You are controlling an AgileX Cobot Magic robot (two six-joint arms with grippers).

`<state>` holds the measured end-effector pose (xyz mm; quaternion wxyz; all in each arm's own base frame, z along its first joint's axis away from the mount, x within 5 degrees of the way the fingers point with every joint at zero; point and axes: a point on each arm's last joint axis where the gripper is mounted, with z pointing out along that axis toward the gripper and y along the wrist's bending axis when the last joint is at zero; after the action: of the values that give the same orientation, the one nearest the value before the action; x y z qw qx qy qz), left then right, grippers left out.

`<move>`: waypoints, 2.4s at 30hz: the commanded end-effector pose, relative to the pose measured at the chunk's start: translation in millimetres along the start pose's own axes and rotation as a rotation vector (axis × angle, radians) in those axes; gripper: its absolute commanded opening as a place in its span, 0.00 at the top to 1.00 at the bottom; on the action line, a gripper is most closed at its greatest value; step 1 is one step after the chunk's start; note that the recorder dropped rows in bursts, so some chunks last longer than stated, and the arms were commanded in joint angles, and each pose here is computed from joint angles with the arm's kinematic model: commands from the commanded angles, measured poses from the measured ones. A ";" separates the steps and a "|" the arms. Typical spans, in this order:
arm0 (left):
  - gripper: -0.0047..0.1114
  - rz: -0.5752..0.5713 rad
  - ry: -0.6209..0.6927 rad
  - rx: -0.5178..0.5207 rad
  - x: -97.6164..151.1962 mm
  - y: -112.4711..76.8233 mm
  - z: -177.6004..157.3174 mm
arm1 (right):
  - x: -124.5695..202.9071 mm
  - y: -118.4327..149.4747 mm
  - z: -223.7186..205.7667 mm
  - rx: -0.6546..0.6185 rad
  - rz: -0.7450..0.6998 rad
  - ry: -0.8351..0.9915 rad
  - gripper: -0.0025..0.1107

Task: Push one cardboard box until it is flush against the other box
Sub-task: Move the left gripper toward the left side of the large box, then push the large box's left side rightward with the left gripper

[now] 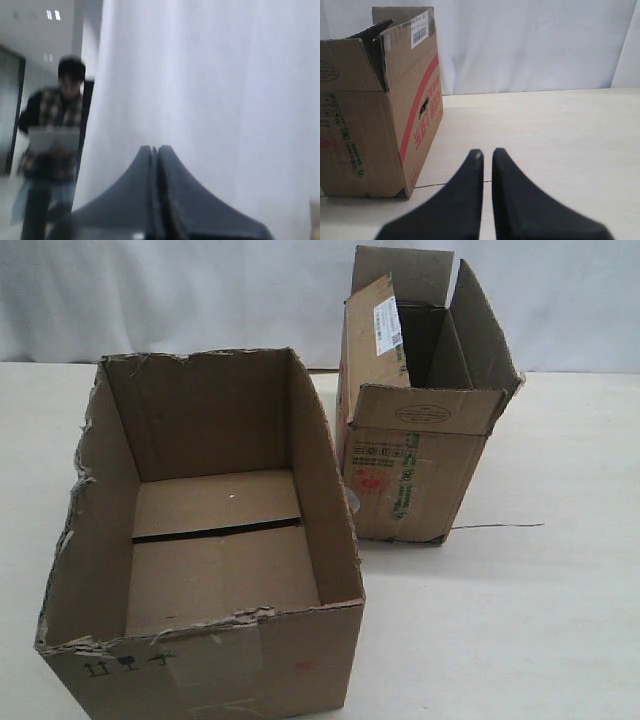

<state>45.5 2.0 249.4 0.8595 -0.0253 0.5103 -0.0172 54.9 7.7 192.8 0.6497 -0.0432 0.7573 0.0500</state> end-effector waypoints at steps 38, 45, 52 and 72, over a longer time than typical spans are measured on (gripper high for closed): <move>0.96 -0.264 1.431 1.286 -54.5 -137.9 93.5 | 0.8 -0.3 0.2 0.006 0.002 -0.005 0.93; 0.96 -0.042 1.662 1.285 -18.3 -142.0 44.9 | 0.8 -0.3 0.2 0.006 0.002 -0.005 0.93; 0.96 0.214 1.461 0.838 29.7 -123.5 66.2 | 0.8 -0.3 0.2 0.006 0.002 -0.005 0.93; 0.96 0.436 1.258 0.867 132.8 -177.3 112.1 | 0.8 -0.3 0.2 0.006 0.002 -0.005 0.93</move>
<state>193.3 -174.4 198.9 0.3213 0.4342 0.8395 -0.0587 54.9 7.7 192.8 0.6496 -0.0425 0.7574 0.0506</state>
